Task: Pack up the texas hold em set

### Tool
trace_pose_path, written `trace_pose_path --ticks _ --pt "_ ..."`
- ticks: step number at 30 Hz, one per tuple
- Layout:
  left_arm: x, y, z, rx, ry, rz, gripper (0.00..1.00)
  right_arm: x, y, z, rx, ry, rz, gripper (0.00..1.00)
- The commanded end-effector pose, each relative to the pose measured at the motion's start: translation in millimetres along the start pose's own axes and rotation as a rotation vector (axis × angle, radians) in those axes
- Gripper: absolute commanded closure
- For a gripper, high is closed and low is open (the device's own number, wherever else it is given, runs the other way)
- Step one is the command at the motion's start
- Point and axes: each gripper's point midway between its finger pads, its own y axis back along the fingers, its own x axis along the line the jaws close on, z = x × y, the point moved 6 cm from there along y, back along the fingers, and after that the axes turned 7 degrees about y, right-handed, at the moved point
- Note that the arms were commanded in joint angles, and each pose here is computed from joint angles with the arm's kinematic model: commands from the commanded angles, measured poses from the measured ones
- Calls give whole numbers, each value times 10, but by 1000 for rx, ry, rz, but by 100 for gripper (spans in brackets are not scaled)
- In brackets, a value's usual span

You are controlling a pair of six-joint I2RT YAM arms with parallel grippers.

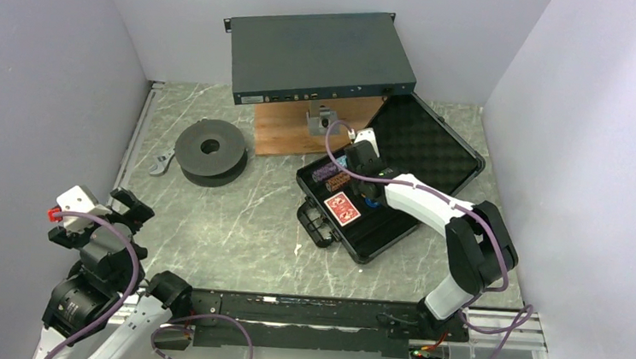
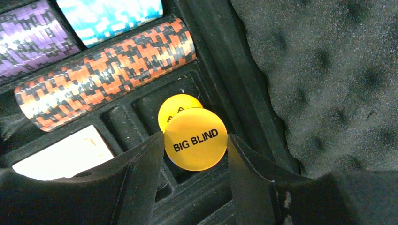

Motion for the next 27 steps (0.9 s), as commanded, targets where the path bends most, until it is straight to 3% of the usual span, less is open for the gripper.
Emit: trace_pose_path --ticks 1,18,21,27 --pt "-64 -26 -8 3 -18 -6 1 -48 -13 69 -37 -64 -1 45" --pt "-74 -29 -11 5 -23 -10 1 -76 7 78 -39 -87 12 38" --pt "-86 -32 -16 8 -33 -17 1 -72 52 116 -57 -100 35 33" --pt "-189 -47 -60 31 -84 -84 1 -76 235 219 -128 -140 109 9"
